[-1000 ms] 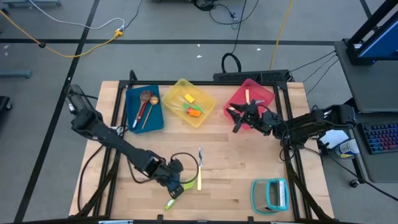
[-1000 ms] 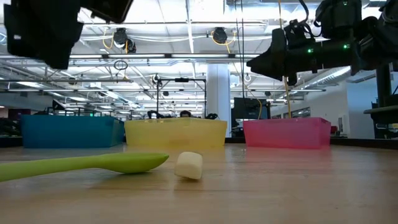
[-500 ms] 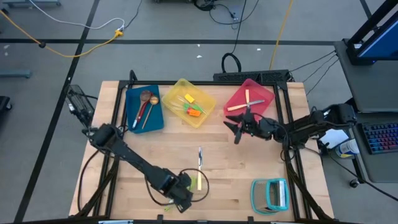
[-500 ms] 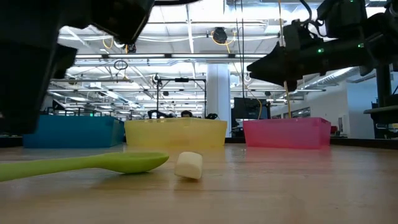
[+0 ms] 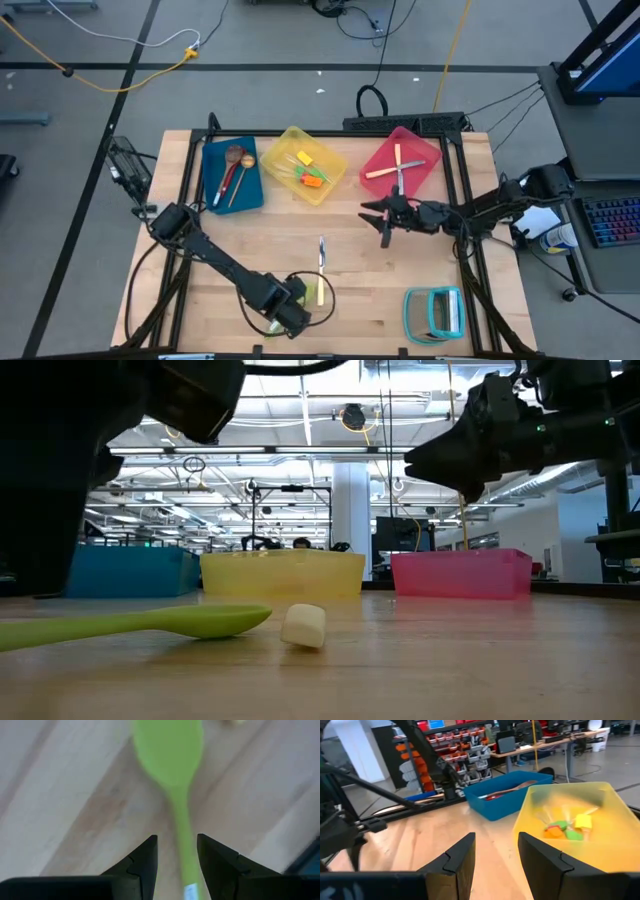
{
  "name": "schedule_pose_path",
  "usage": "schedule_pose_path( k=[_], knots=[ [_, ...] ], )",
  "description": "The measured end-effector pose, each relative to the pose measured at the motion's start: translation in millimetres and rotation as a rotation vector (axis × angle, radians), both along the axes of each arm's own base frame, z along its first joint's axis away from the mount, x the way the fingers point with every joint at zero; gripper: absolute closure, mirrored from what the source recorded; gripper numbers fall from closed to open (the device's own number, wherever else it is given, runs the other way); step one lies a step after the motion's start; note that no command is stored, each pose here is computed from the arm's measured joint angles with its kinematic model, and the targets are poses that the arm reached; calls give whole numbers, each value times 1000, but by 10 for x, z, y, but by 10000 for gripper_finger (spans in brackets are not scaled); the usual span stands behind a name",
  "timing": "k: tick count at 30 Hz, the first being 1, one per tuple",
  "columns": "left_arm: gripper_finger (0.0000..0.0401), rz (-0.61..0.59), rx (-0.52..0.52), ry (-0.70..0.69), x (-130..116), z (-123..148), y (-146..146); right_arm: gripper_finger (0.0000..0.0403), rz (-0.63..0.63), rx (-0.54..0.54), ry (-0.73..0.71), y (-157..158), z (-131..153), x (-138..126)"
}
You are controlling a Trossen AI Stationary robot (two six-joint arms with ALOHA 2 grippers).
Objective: Pick & Place Kitchen Items
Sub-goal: Put the green serving spoon into the blue bin
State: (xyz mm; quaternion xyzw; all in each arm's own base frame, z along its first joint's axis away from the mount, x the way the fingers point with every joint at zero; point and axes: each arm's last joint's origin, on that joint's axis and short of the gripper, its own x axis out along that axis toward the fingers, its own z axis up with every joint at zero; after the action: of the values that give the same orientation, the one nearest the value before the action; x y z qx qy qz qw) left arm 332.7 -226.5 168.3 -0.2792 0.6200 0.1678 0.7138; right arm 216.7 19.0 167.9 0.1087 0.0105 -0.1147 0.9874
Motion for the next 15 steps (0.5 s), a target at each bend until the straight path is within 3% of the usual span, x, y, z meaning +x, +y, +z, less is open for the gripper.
schedule_pose_path(
  k=[6, 15],
  knots=[
    [261, -8, 31, -97, 25, 16, -67, 261, 27, -7, 1, 60, 0, -6],
    [261, -8, 74, -69, -26, -90, -126, 261, 30, -8, 8, 67, -6, -7]
  ],
)
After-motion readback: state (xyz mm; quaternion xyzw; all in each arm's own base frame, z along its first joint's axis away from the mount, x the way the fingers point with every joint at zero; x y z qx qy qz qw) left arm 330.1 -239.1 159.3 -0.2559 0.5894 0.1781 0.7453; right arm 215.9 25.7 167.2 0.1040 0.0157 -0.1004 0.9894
